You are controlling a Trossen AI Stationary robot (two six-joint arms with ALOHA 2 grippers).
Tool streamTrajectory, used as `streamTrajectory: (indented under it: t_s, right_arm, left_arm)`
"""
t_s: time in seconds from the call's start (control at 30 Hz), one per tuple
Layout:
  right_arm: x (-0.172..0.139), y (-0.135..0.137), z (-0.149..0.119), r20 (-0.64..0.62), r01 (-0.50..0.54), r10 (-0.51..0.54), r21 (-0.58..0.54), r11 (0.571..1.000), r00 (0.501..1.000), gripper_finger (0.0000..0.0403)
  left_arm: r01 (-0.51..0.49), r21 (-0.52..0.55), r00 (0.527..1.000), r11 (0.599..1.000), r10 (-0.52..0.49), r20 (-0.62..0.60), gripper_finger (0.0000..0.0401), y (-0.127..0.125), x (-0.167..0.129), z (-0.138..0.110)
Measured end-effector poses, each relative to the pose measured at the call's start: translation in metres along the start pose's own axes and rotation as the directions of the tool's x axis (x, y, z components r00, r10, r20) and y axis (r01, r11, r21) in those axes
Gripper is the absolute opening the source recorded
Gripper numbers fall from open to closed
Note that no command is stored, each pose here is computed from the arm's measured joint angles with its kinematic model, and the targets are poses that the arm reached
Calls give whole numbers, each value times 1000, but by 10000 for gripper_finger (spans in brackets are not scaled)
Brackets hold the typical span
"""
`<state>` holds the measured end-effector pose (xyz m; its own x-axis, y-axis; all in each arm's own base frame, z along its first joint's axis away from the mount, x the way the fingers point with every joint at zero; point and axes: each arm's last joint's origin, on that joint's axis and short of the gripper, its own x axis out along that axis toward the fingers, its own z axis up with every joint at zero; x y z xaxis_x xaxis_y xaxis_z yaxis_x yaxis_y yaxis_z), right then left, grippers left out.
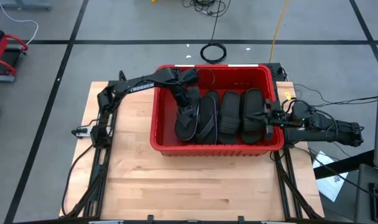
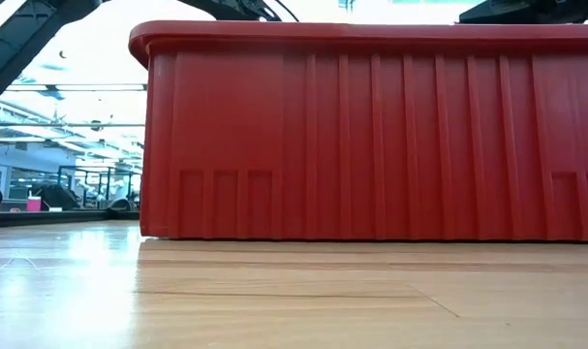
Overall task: Pick and place slides into bin
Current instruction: Put the black slipper into the red container, then return to Home Position
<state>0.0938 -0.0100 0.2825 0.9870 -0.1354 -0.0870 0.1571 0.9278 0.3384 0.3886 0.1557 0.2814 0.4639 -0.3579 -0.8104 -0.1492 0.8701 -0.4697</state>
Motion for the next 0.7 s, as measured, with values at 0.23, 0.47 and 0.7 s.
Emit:
streamTrajectory:
  t_s: [0.23,0.47,0.7]
  right_arm:
    - [0,1,0,-7,-21,21,16,1000,1000,0]
    - [-1,2,1,3,-48,48,15,999,999,0]
    - [-15,1,-4,-4,-91,91,-22,996,996,0]
  left_arm:
    - [9,75,998,997,-13,60,243,-20,-20,-1]
    - [-32,331,989,943,-18,146,199,-61,-82,-23]
    - [-107,701,934,706,-170,314,19,-120,-149,-77]
